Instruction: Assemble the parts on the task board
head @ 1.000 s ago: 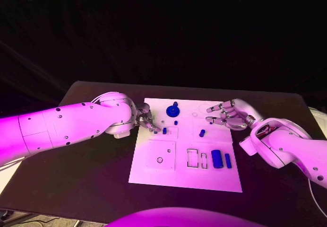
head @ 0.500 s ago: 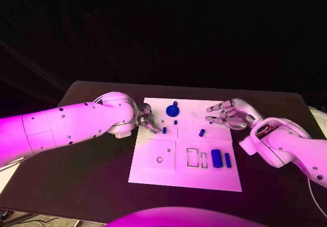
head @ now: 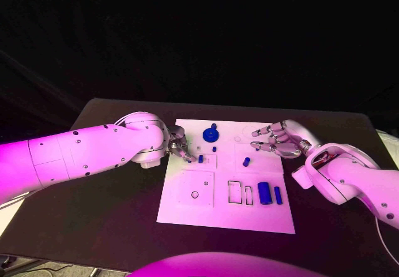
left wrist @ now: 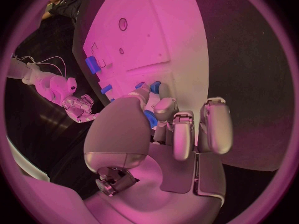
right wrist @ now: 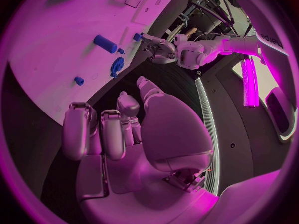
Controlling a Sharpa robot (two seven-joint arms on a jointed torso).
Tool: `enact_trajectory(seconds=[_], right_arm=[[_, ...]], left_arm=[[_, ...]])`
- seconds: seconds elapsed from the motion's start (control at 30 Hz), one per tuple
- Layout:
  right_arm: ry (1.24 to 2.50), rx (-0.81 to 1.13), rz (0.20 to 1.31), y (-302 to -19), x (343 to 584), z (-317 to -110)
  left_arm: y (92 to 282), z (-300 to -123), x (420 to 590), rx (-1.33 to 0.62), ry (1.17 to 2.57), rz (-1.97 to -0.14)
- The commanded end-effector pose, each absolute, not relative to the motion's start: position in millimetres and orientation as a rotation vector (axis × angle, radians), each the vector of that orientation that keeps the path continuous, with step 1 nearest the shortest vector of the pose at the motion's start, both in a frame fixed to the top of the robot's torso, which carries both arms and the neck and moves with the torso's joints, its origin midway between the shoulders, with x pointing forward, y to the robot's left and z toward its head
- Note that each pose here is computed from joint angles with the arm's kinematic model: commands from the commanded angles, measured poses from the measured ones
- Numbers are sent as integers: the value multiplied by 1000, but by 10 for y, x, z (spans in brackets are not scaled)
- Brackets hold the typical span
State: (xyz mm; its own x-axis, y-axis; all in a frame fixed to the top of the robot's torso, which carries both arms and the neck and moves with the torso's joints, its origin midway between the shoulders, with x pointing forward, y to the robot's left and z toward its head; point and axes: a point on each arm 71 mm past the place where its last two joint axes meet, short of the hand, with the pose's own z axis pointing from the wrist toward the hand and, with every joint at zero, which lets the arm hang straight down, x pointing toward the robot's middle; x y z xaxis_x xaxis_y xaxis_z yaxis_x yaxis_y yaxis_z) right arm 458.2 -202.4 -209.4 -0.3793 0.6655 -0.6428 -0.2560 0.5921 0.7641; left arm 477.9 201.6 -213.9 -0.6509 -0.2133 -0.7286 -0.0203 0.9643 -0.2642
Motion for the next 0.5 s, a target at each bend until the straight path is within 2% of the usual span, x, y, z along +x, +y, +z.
enact_trajectory(seconds=[0.03, 0.5], right_arm=[[1701, 332, 1026, -2008, 4573, -2099], [1704, 332, 1025, -2006, 4572, -2101]], left_arm=[[2015, -2151, 4781, -151, 2278, -282], [2008, -2168, 4789, -168, 2299, -291]])
